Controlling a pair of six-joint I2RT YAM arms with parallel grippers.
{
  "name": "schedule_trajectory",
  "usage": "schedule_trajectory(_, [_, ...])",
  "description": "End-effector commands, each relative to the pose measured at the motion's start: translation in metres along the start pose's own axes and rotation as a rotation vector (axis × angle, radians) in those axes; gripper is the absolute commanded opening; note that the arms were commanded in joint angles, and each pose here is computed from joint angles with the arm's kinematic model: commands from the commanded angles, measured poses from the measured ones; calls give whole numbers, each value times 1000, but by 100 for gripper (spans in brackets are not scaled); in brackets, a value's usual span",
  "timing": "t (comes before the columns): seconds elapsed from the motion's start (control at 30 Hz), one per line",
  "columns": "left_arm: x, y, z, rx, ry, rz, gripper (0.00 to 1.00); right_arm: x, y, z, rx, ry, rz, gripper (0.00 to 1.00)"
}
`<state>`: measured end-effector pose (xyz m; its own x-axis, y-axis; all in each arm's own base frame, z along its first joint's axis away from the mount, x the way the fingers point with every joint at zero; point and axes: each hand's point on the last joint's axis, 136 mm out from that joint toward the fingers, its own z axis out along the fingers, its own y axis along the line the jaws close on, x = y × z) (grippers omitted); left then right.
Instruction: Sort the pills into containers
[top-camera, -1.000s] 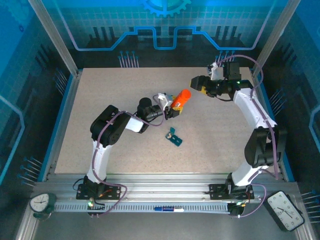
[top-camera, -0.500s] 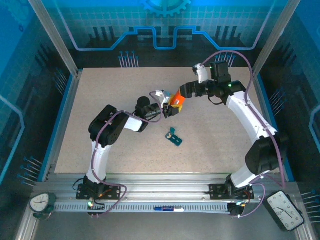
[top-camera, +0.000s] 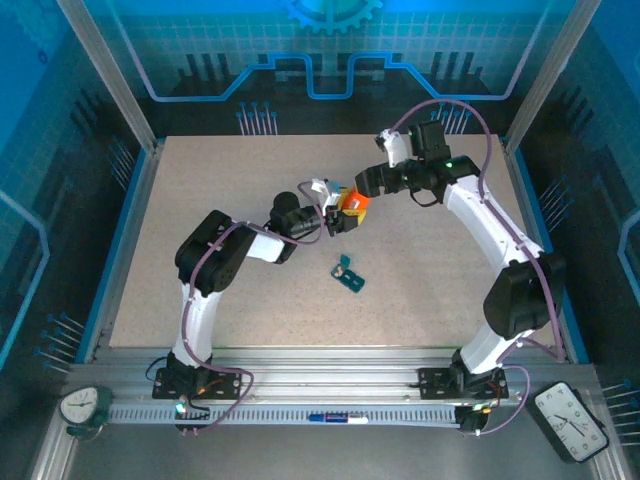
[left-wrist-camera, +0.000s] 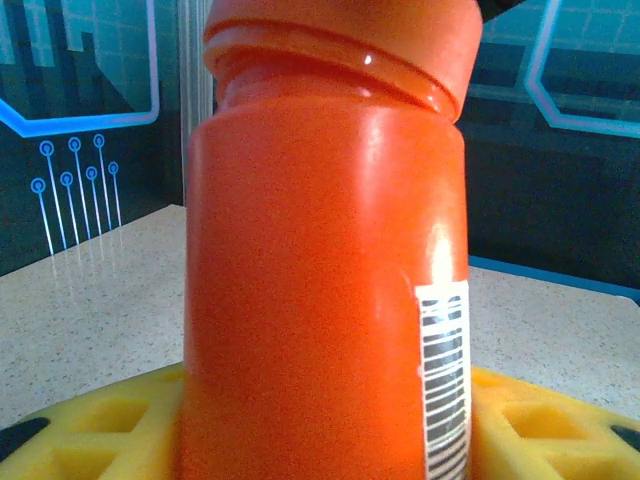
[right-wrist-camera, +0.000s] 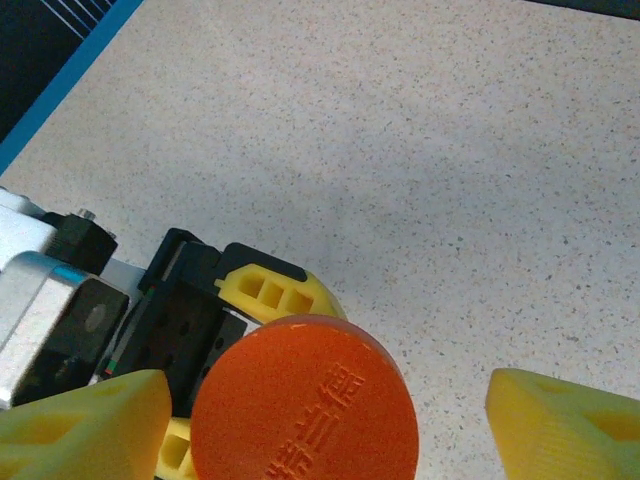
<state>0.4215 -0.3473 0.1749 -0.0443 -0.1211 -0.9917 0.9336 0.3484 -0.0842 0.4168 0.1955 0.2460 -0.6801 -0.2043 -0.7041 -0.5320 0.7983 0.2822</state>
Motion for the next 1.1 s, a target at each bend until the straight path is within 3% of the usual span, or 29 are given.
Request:
schedule_trajectory(0.0, [-36, -9, -1, 42, -68, 48, 0, 0, 6, 3, -23, 21, -14, 78])
schedule_trajectory(0.4, [-36, -13, -2, 57, -61, 55, 0, 0, 2, 5, -72, 33, 48, 48])
schedule_trajectory(0.87, [-41, -21, -2, 101, -58, 63, 0, 5, 9, 10, -234, 103, 172, 40])
schedule_trajectory(1.07, [-41, -25, -1, 126, -36, 70, 0, 13, 8, 14, -199, 159, 157, 38])
